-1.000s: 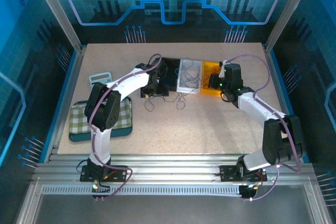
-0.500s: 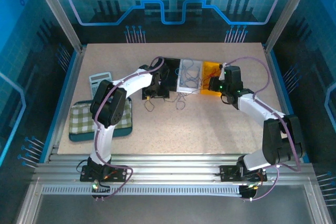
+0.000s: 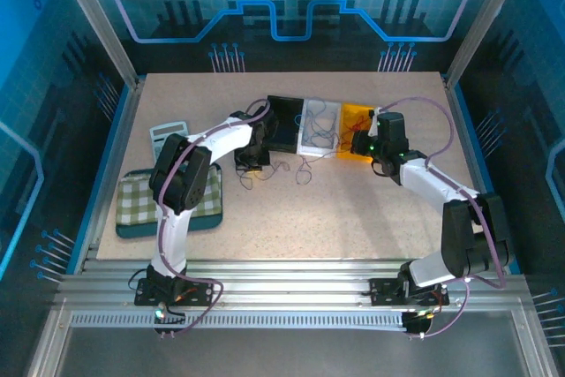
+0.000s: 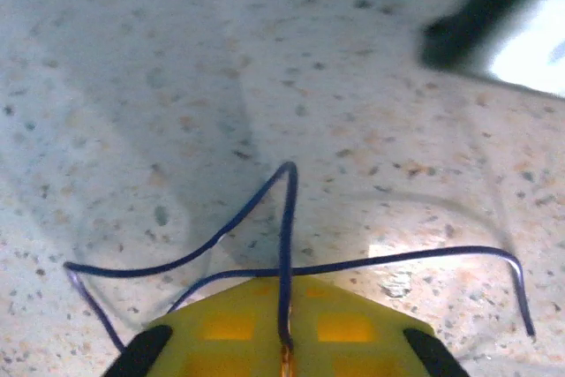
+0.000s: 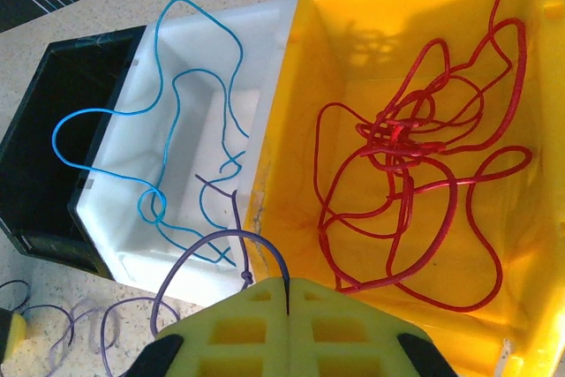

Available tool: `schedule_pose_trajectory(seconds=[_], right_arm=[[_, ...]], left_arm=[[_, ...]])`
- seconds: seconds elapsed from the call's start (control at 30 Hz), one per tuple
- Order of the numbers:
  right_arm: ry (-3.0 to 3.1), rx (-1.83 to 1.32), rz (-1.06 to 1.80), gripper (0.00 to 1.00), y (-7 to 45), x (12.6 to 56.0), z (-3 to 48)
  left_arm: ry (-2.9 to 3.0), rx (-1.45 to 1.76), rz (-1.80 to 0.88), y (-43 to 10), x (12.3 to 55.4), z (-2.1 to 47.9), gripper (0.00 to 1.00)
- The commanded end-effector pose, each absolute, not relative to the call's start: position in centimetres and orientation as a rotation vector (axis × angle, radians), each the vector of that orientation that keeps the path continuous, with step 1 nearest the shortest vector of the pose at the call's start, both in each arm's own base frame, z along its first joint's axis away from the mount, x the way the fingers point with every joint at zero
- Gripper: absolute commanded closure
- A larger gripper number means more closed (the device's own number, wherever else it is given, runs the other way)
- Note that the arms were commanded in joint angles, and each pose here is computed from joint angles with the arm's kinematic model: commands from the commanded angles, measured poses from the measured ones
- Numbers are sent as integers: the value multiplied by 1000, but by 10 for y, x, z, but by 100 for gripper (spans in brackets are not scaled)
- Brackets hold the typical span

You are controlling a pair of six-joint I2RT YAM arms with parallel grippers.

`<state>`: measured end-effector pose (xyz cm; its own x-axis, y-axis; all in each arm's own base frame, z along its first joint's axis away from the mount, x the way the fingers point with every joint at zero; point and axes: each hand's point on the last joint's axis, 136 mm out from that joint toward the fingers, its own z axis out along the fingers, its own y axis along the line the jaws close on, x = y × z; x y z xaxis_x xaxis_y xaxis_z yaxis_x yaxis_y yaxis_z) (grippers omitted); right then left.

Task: Untangle the cables

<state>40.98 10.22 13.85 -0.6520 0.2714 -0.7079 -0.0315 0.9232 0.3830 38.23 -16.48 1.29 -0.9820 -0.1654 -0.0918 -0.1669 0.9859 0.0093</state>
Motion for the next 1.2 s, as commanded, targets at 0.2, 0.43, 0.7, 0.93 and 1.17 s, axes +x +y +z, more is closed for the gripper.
schedule_pose_trajectory(seconds=[0.2,0.43,0.7,0.93,1.17], right_arm=[[2201,194,483,100,99,412,150],[2209,195,488,100,100,412,147],[2216,181,480,100,100,412,147],[2225,181,473,100,99,411,143],[2219,179,474,100,99,411,146]], left_arm=[[2993,-218,-121,-183,375,40,100],[2939,-225,-93,-175,375,71,100],[2981,-251,3,-157,354,60,79],[2978,-274,40,-150,350,54,54],[2987,-320,67,-142,345,43,31]])
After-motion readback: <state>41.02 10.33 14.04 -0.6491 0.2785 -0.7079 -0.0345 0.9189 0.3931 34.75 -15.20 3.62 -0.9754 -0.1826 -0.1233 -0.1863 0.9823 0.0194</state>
